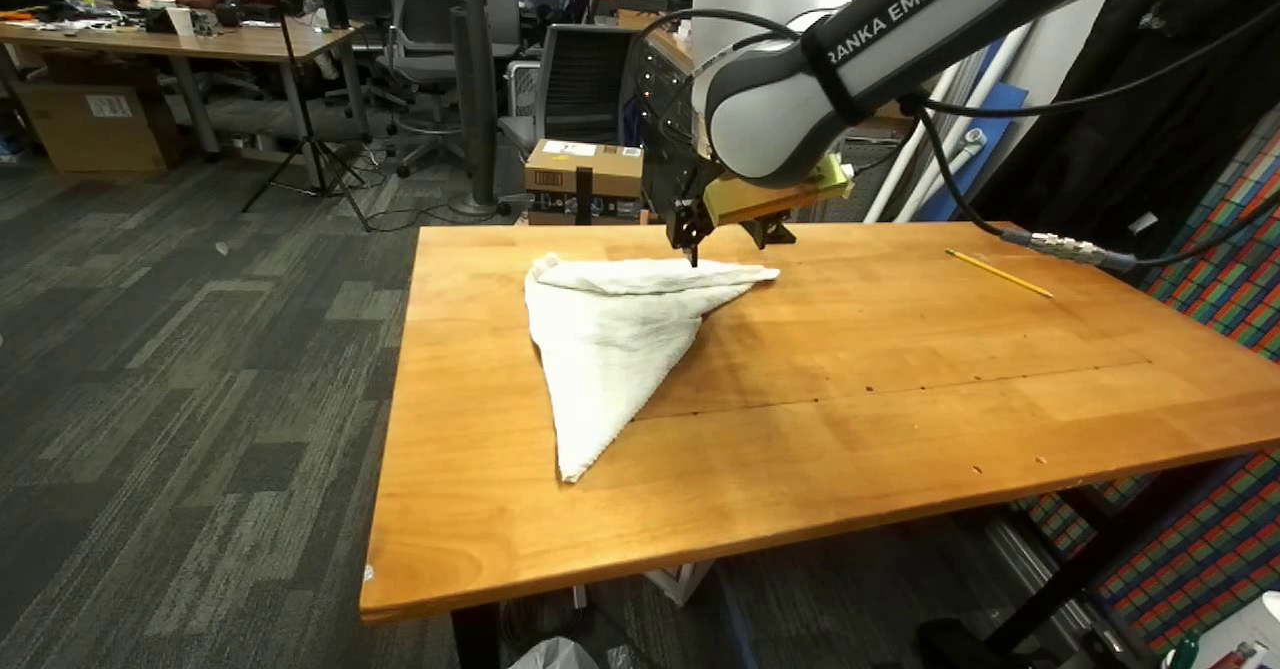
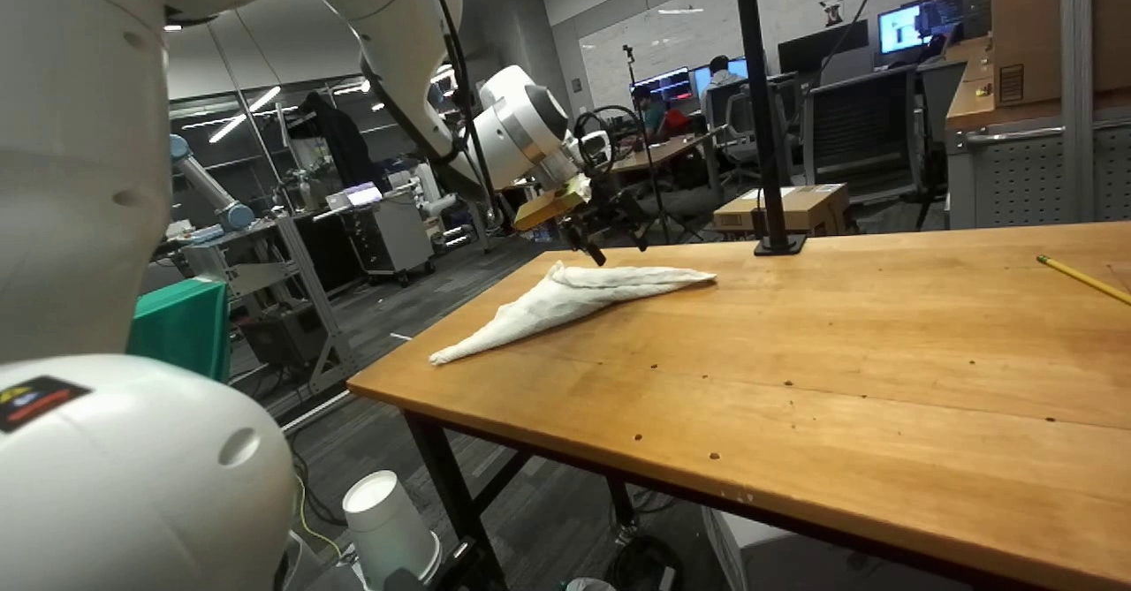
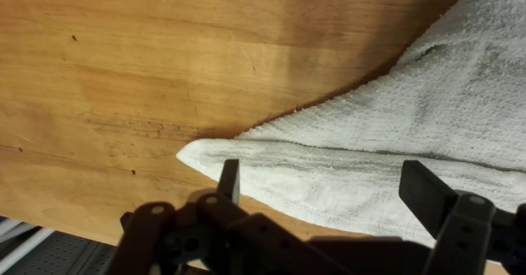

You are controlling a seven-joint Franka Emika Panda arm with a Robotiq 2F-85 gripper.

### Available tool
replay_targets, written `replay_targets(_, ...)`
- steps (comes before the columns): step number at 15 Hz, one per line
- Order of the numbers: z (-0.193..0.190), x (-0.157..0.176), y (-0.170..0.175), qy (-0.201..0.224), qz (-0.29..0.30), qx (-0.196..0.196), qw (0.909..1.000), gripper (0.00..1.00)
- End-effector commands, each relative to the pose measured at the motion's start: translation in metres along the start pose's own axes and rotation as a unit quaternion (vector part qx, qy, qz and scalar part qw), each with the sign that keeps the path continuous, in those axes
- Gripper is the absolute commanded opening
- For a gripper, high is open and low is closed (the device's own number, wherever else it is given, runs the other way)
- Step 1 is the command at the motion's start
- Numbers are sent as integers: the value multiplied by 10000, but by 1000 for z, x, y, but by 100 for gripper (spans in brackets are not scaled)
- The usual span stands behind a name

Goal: Fold the white towel

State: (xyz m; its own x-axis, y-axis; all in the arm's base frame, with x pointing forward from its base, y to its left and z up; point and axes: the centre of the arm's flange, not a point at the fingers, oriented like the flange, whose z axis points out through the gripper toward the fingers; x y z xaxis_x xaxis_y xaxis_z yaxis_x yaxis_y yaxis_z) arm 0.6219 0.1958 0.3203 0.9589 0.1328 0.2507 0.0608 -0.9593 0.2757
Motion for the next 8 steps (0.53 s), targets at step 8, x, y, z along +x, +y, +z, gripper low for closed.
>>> replay_targets(8,49,45,26,-151,-287,153,9994,100)
